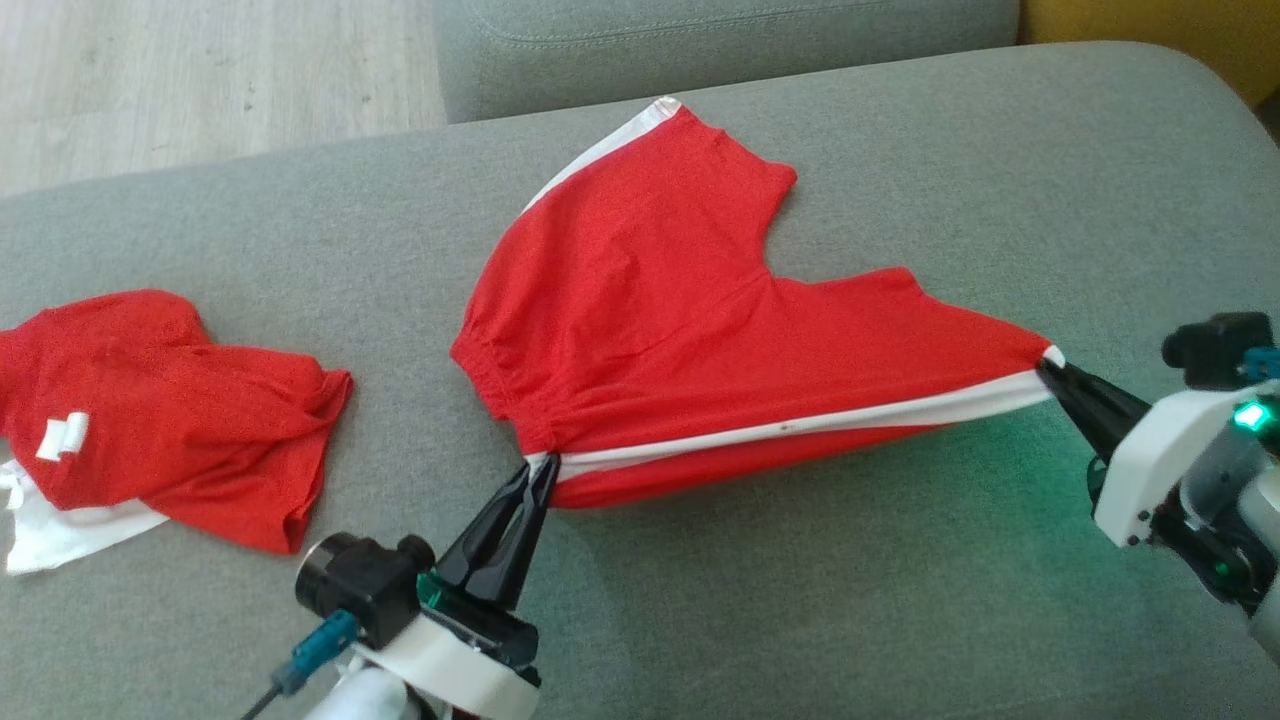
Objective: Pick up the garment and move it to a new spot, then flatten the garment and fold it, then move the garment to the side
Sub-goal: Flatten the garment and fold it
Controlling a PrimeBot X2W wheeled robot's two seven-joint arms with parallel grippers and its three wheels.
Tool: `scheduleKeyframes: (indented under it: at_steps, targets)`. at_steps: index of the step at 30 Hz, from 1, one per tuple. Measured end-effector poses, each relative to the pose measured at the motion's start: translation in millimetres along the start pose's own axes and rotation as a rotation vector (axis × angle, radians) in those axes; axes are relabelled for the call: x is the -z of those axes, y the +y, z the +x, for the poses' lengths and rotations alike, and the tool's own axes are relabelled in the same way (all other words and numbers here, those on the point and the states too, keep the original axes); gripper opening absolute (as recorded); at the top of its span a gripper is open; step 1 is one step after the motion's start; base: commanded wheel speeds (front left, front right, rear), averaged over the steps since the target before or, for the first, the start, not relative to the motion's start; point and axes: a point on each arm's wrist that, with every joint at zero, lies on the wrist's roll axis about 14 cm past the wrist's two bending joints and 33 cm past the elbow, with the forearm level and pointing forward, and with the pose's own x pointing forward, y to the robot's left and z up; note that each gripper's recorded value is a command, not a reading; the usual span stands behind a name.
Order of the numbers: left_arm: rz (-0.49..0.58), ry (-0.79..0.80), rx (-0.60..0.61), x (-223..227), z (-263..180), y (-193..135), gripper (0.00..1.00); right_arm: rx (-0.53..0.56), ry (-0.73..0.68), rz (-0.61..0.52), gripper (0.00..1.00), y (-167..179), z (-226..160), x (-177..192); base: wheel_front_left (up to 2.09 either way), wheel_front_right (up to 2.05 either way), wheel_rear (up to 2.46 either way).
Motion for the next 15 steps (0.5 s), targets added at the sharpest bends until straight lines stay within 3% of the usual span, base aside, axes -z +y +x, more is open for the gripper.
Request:
scheduleKeyframes:
  at_steps: [10,15]
  targets:
    - [0.017,-0.02,0.007,-8,14,7,0.0,0.026,-0.093,-0.059,0.0,-11,9,-32,0.0,0.0,0.0]
    - [0.055,-0.059,-0.012,-25,36,30,0.0,0.034,-0.152,-0.153,0.0,-16,33,-77,0.0,0.0,0.0]
